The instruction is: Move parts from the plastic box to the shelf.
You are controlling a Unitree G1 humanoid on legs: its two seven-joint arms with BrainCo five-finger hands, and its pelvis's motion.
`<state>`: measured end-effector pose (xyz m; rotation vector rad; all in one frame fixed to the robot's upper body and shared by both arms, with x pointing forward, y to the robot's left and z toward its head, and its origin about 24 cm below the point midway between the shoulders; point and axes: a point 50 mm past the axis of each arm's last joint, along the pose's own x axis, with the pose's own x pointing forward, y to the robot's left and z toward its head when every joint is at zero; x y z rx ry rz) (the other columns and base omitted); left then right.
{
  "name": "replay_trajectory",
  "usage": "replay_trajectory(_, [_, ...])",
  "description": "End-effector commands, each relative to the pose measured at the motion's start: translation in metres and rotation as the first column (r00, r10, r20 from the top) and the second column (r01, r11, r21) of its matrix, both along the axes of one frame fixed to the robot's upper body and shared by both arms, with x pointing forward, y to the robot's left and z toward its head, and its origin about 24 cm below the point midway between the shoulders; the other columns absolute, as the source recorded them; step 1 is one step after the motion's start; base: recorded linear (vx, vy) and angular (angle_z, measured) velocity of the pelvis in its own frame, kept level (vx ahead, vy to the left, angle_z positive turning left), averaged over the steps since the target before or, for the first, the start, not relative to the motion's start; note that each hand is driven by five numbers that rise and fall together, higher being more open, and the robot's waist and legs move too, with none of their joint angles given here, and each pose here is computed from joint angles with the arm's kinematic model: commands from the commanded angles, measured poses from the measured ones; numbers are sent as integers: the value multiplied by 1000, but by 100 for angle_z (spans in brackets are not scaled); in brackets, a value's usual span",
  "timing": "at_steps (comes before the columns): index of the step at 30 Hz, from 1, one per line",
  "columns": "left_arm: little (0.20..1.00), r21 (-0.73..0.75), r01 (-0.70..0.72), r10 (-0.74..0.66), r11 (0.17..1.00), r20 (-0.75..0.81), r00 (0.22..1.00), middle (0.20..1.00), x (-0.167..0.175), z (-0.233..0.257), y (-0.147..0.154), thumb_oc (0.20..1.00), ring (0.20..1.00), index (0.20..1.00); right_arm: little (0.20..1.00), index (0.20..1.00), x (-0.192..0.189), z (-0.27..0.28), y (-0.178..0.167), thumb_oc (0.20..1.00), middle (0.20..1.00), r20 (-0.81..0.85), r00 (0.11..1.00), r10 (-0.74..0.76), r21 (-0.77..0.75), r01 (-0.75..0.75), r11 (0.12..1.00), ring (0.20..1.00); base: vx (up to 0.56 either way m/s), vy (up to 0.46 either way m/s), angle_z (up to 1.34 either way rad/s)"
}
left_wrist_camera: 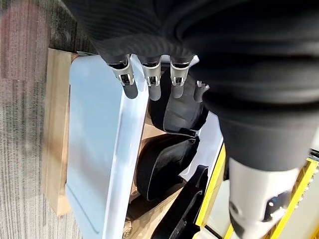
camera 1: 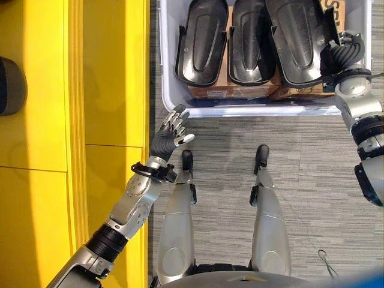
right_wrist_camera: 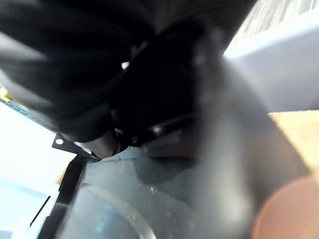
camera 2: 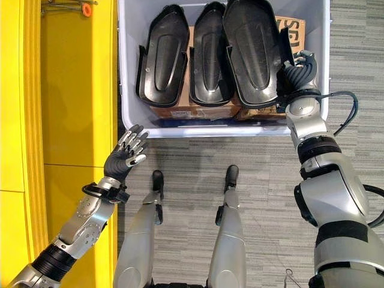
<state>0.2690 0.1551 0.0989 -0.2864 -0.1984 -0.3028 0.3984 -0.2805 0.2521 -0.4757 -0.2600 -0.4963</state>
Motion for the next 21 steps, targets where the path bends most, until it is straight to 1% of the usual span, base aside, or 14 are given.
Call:
replay_trajectory(1, [1000,-21,51,-50,998,59,997,1000,-10,10,0,1000,1000,1000,200,200,-12,14,-8,200,200,125,992,23,-2,-23,1000,200,0,0,0])
replay_trajectory(10, [1000,1,31,-31,1000,0,1000,1000,-17,-2,12,1000,1000,1000,200,200,-25,1,-7,200,200,174,981,82,-7,-82,997,200,29,-17,6])
replay_trajectory(15, [1000,9,13,-13,1000,-43,999,1000,-22,-11,21,1000,1000,1000,200,200,-37,-18,0,200,200,194,971,138,4,-142,990,200,47,-26,5])
replay_trajectory(19, [1000,11,14,-14,1000,-45,999,1000,-22,-11,21,1000,1000,1000,200,200,-38,-19,0,200,200,193,972,137,5,-140,990,200,28,-16,11])
replay_trajectory(20, [1000,18,-6,8,1000,-79,997,1000,-27,-19,29,1000,1000,1000,200,200,-46,-42,10,200,200,177,965,193,22,-200,980,200,107,-57,3])
replay_trajectory(21, [1000,23,-11,13,1000,-89,996,1000,-29,-21,31,1000,1000,1000,200,200,-50,-49,12,200,200,165,965,202,25,-209,978,200,126,-73,7])
